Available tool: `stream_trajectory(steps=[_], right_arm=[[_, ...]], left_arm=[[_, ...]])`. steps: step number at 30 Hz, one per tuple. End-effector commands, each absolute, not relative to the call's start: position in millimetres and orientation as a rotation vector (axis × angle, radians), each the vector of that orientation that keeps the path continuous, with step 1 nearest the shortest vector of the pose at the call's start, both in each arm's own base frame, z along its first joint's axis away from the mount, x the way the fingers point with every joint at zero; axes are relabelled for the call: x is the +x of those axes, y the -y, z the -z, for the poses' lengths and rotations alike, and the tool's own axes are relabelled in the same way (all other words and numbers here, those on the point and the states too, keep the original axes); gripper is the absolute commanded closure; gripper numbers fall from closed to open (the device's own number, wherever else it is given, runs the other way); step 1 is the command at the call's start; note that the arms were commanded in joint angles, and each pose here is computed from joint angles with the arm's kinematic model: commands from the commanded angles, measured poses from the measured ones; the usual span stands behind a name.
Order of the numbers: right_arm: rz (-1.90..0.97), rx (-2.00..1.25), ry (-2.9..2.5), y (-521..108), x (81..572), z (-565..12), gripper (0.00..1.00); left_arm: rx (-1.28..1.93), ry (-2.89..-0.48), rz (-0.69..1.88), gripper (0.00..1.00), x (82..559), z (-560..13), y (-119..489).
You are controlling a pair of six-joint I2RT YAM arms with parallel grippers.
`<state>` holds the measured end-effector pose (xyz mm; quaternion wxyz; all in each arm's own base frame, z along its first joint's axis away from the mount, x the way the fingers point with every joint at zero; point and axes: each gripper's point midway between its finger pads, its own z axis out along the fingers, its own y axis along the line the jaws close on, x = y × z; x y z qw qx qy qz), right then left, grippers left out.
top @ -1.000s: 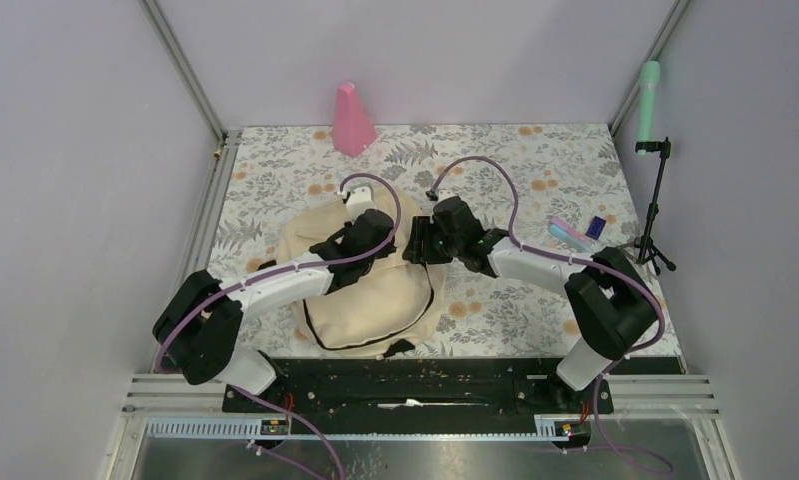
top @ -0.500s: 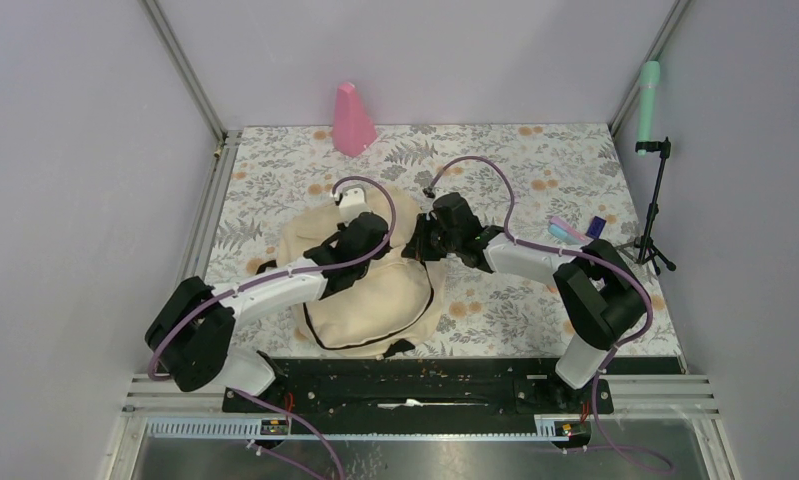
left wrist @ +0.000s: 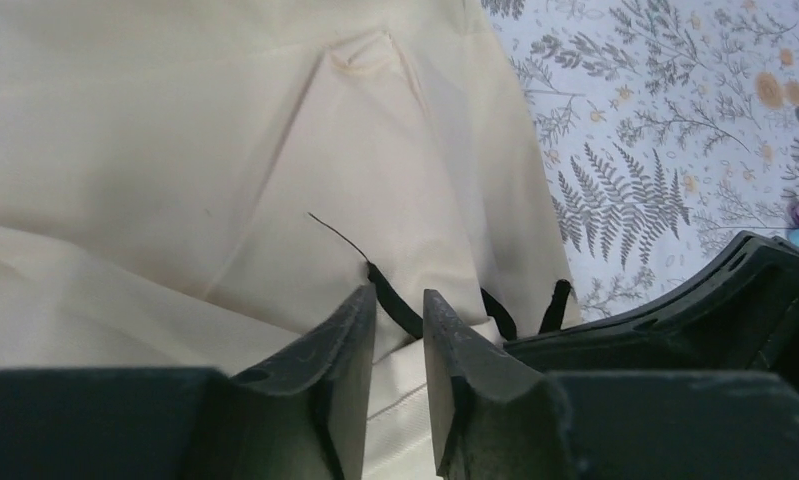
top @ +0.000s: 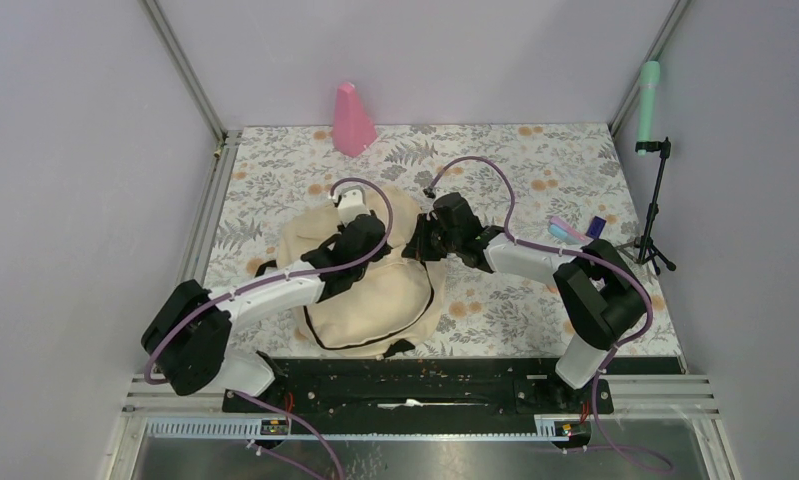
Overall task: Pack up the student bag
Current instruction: Unzip the student bag at the center of the board.
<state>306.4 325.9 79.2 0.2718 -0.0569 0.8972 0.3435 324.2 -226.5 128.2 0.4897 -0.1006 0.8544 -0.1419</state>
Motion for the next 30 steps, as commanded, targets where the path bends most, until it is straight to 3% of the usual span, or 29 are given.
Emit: stream_trajectory(steps=[1,8,16,24,30], right_arm=[[-0.953,-0.147,-2.340,-327.4,318.0,-97.9,1.00],[-0.955,-0.155,-2.331,-326.6,316.2,-100.8,1.00],[-0.964,-0.156,-2.331,-327.7,315.6,-101.7,1.00],[-0.965,-0.158,-2.328,-328.3,316.5,-103.7,1.00],[-0.958,-0.162,-2.333,-328.0,316.9,-103.1,1.00]], left_arm=[[-0.350,-2.062,0.476,0.71,331.3,-132.7,246.3],[-0.405,-2.066,0.517,0.58,331.9,-121.5,239.1],[-0.445,-2.087,0.616,0.60,336.2,-102.4,240.2],[-0.457,-2.098,0.674,0.70,338.1,-91.9,247.8],[-0.492,-2.114,0.615,0.86,338.4,-81.9,239.2]])
